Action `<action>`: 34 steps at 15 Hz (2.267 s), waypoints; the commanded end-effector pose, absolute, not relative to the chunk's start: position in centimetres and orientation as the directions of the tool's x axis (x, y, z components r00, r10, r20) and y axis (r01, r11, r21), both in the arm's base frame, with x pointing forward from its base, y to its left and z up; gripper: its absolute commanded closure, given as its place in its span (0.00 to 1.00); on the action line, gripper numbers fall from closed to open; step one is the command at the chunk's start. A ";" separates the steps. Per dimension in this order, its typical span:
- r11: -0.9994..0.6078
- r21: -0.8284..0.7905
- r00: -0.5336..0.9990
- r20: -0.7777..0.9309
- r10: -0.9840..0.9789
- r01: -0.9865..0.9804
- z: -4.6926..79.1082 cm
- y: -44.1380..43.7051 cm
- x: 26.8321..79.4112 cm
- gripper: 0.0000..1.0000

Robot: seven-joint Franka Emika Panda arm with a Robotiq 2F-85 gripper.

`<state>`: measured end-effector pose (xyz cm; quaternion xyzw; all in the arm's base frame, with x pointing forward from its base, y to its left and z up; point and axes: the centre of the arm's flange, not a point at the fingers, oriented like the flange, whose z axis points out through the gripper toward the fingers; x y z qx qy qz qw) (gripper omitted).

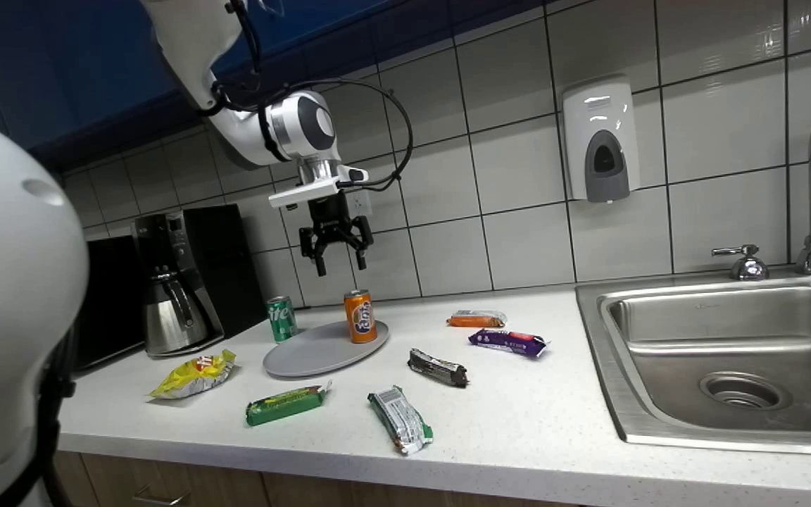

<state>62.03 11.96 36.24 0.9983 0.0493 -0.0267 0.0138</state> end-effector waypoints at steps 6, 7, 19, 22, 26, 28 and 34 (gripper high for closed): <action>-0.990 0.001 0.987 -0.073 0.141 0.142 34.6 10.5 63.7 0.00; -0.989 0.001 0.987 -0.074 0.146 0.146 34.4 10.5 63.9 0.00; -0.988 0.001 0.985 -0.080 0.154 0.155 31.4 10.3 66.2 0.00; -0.987 -0.002 0.983 -0.084 0.161 0.161 30.9 10.6 66.5 0.00; -0.986 -0.005 0.981 -0.095 0.168 0.168 30.1 11.0 66.4 0.00; -0.985 -0.006 0.980 -0.099 0.173 0.173 29.9 11.2 66.3 0.00; -0.984 -0.008 0.979 -0.105 0.176 0.176 29.2 11.2 66.3 0.25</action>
